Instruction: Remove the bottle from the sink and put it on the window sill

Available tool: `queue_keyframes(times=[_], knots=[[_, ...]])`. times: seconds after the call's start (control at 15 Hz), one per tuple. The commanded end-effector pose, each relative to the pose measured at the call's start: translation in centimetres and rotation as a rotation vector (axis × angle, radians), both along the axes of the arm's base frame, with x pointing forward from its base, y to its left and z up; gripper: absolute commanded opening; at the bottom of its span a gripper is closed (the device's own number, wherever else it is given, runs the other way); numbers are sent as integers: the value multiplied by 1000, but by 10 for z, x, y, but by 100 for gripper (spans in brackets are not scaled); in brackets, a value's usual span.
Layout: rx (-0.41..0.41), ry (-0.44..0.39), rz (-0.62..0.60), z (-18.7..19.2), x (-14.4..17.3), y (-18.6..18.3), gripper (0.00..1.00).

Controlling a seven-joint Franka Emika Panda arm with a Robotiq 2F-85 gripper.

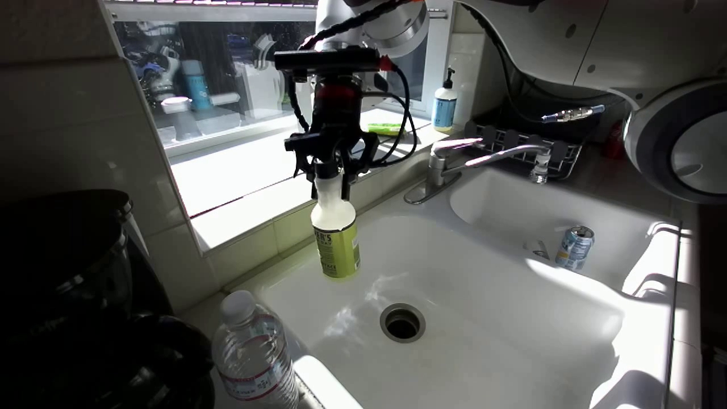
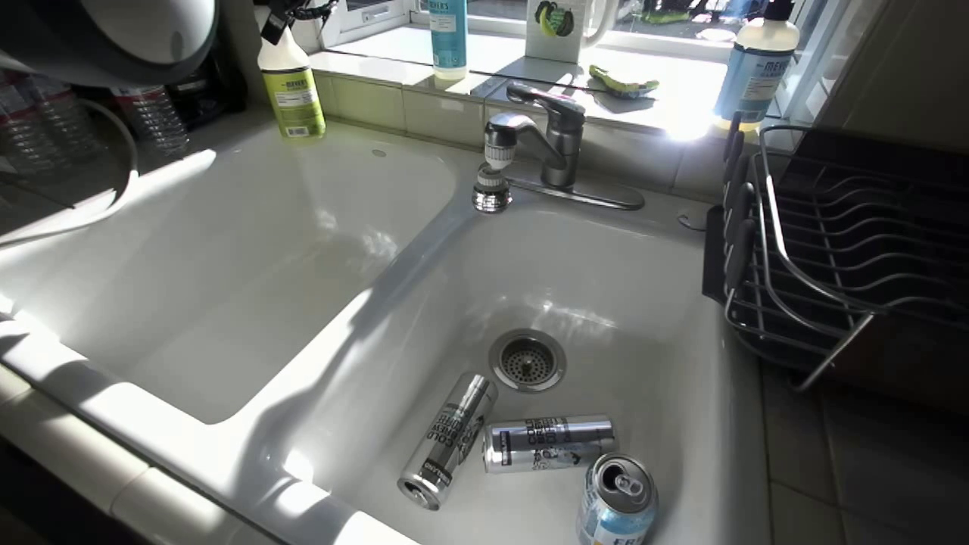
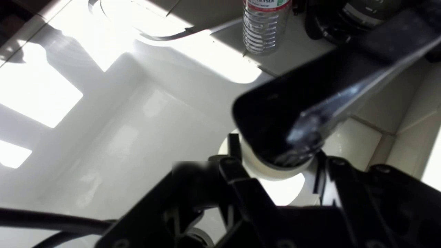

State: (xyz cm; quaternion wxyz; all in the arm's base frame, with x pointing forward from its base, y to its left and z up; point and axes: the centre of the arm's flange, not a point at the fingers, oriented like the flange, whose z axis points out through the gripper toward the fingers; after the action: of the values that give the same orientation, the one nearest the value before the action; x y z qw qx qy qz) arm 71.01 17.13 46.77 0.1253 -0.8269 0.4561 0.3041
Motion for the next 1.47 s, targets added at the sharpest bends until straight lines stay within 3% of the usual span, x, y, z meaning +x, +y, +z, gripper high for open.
queue_keyframes(times=[0.0, 0.07, 0.13, 0.6, 1.07, 1.4], knots=[[2, 1, -1, -1, 0, 1, 44], [2, 1, -2, -1, 1, 0, 44], [3, 0, -3, -2, 1, 0, 19], [2, -74, -169, 20, 40, 13, 19], [-7, -6, -293, 36, 61, 17, 19], [48, 14, -365, 62, 75, 17, 19]])
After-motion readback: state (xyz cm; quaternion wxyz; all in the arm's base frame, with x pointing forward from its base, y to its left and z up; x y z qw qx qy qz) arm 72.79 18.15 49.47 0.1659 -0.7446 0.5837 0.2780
